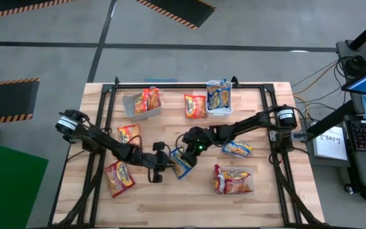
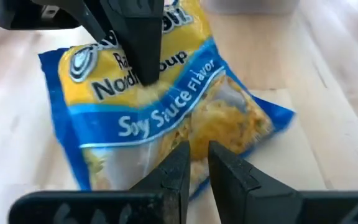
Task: Sort Maruchan noodles
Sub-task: Put the blue noodle pack into the white bin
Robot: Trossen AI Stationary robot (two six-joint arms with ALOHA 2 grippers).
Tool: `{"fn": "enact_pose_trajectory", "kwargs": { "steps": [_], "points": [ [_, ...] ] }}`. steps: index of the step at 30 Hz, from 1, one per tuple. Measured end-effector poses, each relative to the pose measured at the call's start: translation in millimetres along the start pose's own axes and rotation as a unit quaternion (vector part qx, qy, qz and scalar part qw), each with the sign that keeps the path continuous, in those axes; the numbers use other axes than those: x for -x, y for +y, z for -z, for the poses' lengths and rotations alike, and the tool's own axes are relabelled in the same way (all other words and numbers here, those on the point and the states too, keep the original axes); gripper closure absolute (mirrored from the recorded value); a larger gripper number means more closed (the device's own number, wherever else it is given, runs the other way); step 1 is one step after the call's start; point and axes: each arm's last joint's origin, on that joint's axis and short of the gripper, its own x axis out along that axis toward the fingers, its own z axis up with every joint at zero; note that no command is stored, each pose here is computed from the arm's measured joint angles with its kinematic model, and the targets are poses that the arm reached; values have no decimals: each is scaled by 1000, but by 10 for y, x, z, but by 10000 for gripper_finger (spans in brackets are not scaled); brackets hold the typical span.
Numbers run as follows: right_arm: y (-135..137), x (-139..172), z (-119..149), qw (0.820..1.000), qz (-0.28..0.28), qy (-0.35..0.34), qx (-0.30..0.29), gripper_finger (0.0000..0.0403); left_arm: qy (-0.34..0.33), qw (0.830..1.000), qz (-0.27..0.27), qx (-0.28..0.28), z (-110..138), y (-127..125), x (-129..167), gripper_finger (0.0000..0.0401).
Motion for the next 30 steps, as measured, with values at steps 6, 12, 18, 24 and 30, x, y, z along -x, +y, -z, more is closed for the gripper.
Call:
{"fn": "enact_pose_trajectory", "kwargs": {
  "steps": [6,12,18,24,30],
  "points": [
    [165,327,-149,999,-7,-24,26,391,-25,999,3,-48,-254,55,346,361],
    [349,844,-339,994,9,-88,58,391,-109,989,-36,-98,-559,148,773,361],
    [426,1382,-403,986,67,-130,78,394,-177,978,-57,-99,-734,214,1068,361],
    [420,1798,-378,973,145,-159,79,394,-184,977,-57,-96,-750,221,1103,361],
    [287,2175,-383,950,236,-185,85,394,-174,978,-58,-100,-725,199,1011,361]
  ]
}}
